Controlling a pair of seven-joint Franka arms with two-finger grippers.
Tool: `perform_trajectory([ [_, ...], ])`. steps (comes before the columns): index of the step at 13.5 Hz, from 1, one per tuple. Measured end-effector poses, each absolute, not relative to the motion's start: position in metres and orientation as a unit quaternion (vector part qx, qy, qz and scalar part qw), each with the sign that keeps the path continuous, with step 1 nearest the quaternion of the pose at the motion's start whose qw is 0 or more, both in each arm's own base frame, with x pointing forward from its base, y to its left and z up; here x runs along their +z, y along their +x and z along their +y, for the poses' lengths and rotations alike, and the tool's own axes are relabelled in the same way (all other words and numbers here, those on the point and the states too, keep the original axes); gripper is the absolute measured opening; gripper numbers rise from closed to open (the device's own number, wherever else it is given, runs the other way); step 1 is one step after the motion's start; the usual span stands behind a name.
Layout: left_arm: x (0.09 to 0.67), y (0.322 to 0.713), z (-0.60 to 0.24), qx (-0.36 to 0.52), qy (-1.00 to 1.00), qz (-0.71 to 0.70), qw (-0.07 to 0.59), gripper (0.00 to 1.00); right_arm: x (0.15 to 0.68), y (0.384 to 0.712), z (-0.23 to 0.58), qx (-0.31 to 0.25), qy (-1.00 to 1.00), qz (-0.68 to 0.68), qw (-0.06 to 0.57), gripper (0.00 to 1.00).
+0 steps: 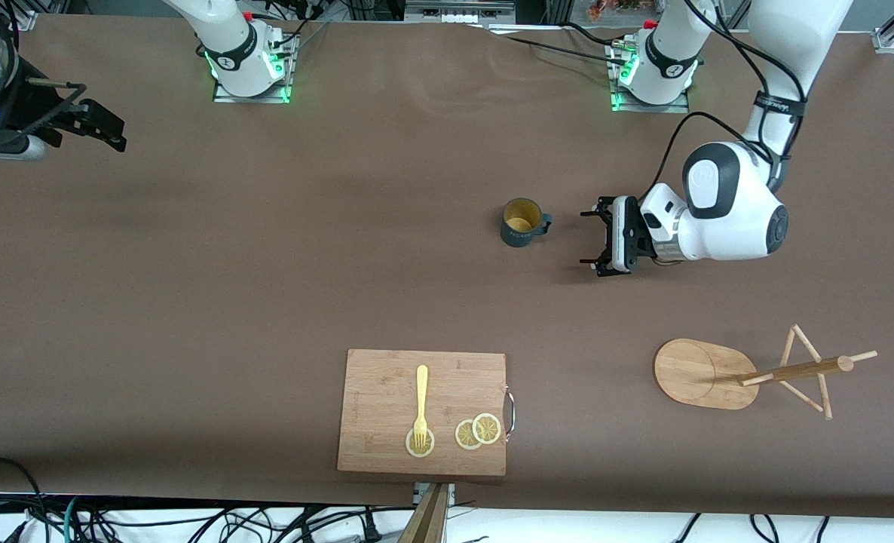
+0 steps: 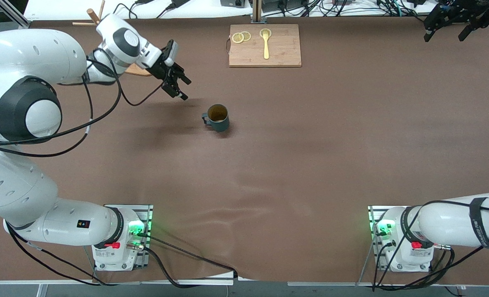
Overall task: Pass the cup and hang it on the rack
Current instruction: 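Lower the left gripper beside the mug and align with its handle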
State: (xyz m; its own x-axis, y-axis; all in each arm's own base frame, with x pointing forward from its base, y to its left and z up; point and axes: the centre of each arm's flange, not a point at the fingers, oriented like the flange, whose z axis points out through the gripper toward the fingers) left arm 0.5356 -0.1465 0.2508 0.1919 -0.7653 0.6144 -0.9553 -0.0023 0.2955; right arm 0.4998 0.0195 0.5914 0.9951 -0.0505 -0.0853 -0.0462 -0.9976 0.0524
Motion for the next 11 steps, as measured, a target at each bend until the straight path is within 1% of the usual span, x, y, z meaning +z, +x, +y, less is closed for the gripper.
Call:
perform_trajectory([
  [5,0.203,0.490,-0.141,0.242,0.644,-0.629,0.363,1.00,0.593,0.510,0.021,-0.040,0.999,-0.025,0.025,1.00],
  [8,0.180,0.466,-0.138,0.305,0.618,-0.635,0.351,1.00,0.595,0.514,0.021,-0.038,0.999,-0.025,0.022,1.00],
  [11,0.153,0.442,-0.135,0.345,0.610,-0.627,0.340,1.00,0.594,0.531,0.020,-0.037,0.999,-0.026,0.021,1.00],
])
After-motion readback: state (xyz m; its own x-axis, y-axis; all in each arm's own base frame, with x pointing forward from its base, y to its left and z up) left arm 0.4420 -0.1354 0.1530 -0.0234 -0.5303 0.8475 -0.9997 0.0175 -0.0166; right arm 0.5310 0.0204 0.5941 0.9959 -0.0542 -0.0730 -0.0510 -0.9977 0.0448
